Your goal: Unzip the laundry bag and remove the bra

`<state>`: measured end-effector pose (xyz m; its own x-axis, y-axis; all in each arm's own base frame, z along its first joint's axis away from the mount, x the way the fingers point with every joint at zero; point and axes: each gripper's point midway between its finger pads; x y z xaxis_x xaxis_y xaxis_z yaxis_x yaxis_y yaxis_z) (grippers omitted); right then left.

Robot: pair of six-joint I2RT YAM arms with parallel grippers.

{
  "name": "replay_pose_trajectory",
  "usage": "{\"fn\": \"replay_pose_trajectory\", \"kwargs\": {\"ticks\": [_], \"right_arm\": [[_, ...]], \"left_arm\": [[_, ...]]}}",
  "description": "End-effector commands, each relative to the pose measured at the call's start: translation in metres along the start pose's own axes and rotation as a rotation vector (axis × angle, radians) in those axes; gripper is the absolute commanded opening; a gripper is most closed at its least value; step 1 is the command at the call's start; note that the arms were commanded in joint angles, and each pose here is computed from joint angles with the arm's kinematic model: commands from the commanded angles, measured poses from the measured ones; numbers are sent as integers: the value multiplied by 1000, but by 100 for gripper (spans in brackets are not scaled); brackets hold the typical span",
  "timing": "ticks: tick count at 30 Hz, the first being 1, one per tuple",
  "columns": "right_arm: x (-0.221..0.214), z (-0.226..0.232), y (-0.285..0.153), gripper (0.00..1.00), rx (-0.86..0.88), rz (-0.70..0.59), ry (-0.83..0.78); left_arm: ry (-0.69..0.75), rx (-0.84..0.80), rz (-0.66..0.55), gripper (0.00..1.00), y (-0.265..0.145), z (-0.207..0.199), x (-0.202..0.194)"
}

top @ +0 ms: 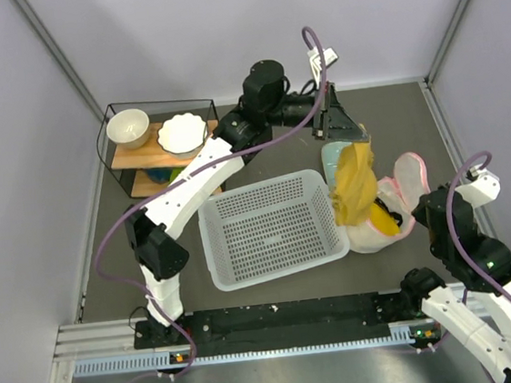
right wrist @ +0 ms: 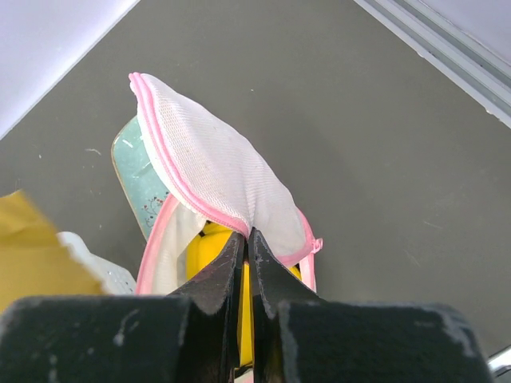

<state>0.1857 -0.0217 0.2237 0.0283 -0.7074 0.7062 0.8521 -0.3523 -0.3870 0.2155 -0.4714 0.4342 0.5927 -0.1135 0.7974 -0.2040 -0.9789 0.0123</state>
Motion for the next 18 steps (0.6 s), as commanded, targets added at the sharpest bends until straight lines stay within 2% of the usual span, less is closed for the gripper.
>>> {"fn": "replay_pose_trajectory", "kwargs": {"ticks": [1, 3, 6, 7, 9, 10, 12, 15, 18], "right_arm": [[9, 3, -1, 0, 0, -28, 6], [9, 3, -1, 0, -3, -30, -4], [11, 3, 0, 0, -11, -36, -9], [11, 3, 0, 0, -11, -38, -11], [10, 3, 1, 0, -10, -39, -9], [10, 3, 1, 0, -9, -37, -8], [9, 3, 1, 0, -8, -36, -10], [8, 4, 2, 0, -6, -32, -10], [8, 4, 1, 0, -4, -31, -9]], "left_arm": [[167, -56, -123, 0, -52, -72, 54], [149, 34, -123, 0, -72, -51, 52], [185, 110, -113, 0, -97, -48, 40], [131, 148, -79, 0, -100, -34, 22], [158, 208, -72, 0, -110, -30, 9], [110, 241, -37, 0, -112, -15, -12], [125, 299, -27, 0, -122, -7, -26], [58, 408, 34, 0, -134, 30, -68], [29, 443, 58, 0, -142, 41, -87]]}}
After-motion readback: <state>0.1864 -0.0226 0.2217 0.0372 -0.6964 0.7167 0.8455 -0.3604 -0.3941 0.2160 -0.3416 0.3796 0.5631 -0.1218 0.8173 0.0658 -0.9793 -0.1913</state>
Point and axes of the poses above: each gripper's point midway between its finger pads, its own y axis out along the fingers, its own z axis along the line the jaws close on, x = y × z, and after that the axes turned 15 degrees about y, right-handed
